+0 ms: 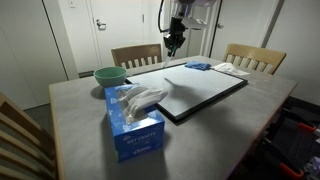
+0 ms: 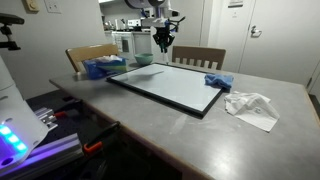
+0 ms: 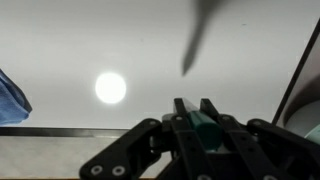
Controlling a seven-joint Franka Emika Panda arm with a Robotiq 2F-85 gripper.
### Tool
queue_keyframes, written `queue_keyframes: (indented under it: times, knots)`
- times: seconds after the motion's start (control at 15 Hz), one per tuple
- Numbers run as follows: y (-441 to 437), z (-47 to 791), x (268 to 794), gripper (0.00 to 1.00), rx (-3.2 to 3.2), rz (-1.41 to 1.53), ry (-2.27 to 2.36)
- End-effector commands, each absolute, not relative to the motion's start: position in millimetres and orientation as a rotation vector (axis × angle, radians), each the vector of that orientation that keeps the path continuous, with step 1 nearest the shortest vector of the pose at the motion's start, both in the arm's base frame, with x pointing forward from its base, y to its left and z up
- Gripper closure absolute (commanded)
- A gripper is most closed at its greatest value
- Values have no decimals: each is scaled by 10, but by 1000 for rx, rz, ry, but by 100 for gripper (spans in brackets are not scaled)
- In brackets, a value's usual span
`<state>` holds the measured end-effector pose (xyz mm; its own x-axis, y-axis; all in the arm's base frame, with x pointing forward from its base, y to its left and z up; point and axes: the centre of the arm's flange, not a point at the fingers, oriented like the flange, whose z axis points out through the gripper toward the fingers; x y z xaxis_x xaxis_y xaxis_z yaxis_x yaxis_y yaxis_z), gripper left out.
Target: Use the green marker to draw a smiley face on the board then put it back in the bowl
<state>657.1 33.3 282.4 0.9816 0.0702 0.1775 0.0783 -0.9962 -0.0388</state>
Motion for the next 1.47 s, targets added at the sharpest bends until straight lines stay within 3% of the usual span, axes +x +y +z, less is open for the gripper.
queue_keyframes:
  times: [0.0,1.4]
  knots:
    - [191,2857,6663,95,-3033,-234,-129]
    - [245,2423,7024,95,-3038,-66,-243]
